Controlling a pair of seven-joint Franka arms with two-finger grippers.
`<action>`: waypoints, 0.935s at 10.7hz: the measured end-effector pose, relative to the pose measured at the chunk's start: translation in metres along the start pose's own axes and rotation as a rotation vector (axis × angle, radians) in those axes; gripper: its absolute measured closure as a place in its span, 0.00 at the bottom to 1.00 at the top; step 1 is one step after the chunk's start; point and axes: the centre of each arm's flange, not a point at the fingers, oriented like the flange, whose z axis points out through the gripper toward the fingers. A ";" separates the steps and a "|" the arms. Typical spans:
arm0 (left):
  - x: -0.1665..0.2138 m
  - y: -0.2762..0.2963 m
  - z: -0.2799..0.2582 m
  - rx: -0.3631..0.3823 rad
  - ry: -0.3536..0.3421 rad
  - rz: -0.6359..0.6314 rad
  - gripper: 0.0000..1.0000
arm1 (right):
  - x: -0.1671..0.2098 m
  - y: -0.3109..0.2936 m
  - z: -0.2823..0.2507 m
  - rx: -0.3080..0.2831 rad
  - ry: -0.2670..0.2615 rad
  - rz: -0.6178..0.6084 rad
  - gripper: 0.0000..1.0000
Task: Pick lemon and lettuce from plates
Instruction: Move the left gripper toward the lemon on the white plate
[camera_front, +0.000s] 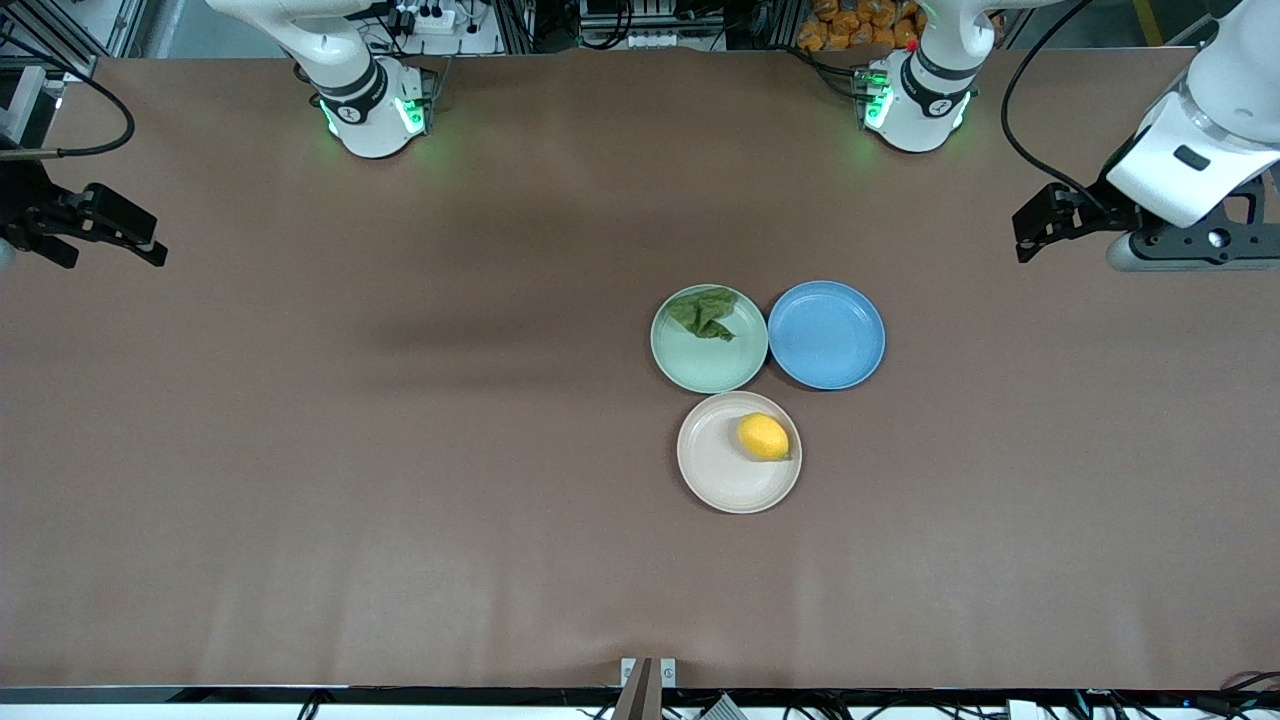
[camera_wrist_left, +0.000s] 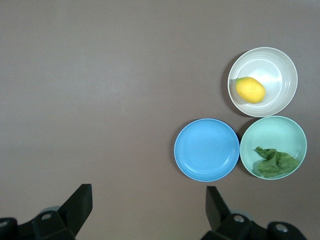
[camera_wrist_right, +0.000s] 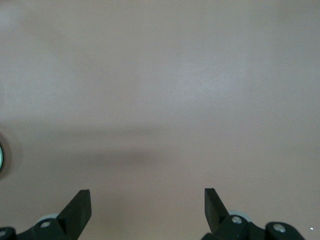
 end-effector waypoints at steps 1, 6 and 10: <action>0.004 0.000 0.007 -0.001 -0.013 0.001 0.00 | 0.000 0.000 0.001 -0.002 -0.001 0.000 0.00; 0.048 0.024 0.077 -0.026 -0.064 -0.032 0.00 | -0.001 0.000 0.001 -0.005 -0.002 -0.006 0.00; 0.077 0.078 0.143 -0.053 -0.057 -0.120 0.00 | 0.000 0.002 0.001 -0.006 0.003 -0.006 0.00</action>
